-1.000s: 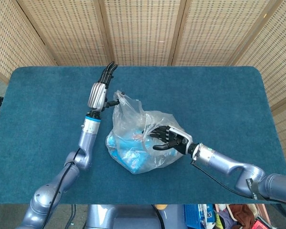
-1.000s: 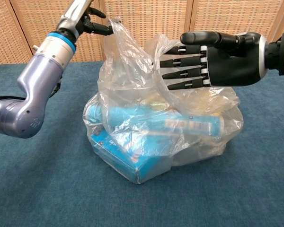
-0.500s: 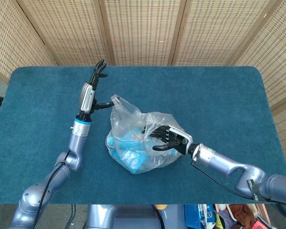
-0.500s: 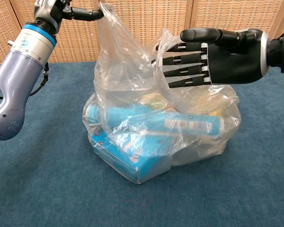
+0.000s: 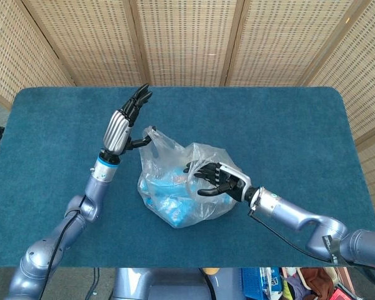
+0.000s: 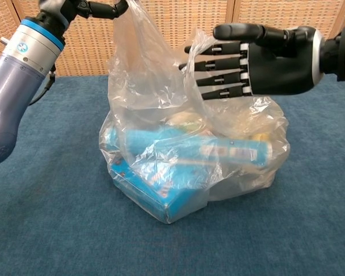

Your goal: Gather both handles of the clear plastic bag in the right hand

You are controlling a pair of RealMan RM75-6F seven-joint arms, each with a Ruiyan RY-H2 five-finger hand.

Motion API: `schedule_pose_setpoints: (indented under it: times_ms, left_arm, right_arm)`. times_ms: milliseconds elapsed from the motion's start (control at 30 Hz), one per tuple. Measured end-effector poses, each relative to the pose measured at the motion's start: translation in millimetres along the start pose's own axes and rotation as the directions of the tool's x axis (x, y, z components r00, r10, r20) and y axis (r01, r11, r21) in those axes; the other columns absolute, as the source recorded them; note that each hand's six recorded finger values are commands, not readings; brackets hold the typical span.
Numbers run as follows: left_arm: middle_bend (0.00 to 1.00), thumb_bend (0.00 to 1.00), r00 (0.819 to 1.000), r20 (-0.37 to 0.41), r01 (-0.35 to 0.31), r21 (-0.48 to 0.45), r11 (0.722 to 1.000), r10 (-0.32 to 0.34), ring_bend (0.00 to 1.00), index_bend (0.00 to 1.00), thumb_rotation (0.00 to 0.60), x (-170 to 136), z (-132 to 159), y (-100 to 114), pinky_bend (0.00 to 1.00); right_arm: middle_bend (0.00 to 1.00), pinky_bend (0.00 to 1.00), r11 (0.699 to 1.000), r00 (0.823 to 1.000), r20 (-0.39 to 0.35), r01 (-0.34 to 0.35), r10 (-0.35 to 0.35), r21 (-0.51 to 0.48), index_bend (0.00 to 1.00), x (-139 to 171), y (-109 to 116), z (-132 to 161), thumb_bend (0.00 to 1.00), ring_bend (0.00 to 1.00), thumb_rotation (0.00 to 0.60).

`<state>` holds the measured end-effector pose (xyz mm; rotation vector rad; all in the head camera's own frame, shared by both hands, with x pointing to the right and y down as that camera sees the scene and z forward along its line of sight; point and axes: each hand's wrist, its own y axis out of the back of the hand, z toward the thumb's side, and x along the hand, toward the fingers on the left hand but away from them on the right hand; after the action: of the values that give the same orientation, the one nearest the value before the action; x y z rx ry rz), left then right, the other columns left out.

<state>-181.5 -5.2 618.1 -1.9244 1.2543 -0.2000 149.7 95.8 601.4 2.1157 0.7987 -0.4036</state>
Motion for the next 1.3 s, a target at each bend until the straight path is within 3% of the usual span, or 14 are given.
schedule_pose_setpoints:
  times_ms: [133, 433, 867, 1033, 1300]
  left_arm:
    - [0.00, 0.45, 0.997, 0.077, 0.024, 0.071, 0.997, -0.030, 0.11, 0.00, 0.600, 2.5, 8.8, 4.7, 0.25]
    - [0.00, 0.44, 0.991, 0.134, 0.015, 0.092, 0.996, -0.027, 0.11, 0.00, 0.600, 7.1, 19.8, 10.6, 0.25]
    - [0.00, 0.44, 0.984, 0.176, 0.015, 0.120, 0.993, -0.036, 0.11, 0.00, 0.600, 11.7, 30.4, 12.2, 0.25]
    - [0.00, 0.45, 0.982, 0.185, 0.019, 0.121, 0.992, -0.041, 0.11, 0.00, 0.600, 11.9, 34.1, 11.2, 0.25]
    - [0.00, 0.45, 0.980, 0.197, 0.010, 0.139, 0.990, -0.038, 0.11, 0.00, 0.600, 15.2, 37.0, 15.5, 0.25]
  right_arm:
    - [0.25, 0.00, 1.000, 0.999, -0.035, -0.009, 0.009, -0.016, 0.23, 0.2, -6.4, 15.7, 0.05, 0.05, 0.600]
    - [0.26, 0.00, 0.999, 0.998, -0.062, -0.021, 0.019, -0.038, 0.23, -2.1, -17.4, 33.8, 0.06, 0.06, 0.600]
    - [0.27, 0.00, 0.994, 0.997, -0.064, -0.038, 0.032, -0.102, 0.23, -12.0, -26.0, 34.2, 0.08, 0.12, 0.600]
    - [0.31, 0.12, 0.994, 0.998, -0.059, -0.037, 0.031, -0.099, 0.23, -18.3, -26.8, 31.4, 0.08, 0.15, 0.600]
    - [0.39, 0.12, 0.995, 0.998, -0.048, -0.033, 0.029, -0.096, 0.24, -26.9, -29.8, 29.6, 0.08, 0.25, 0.600]
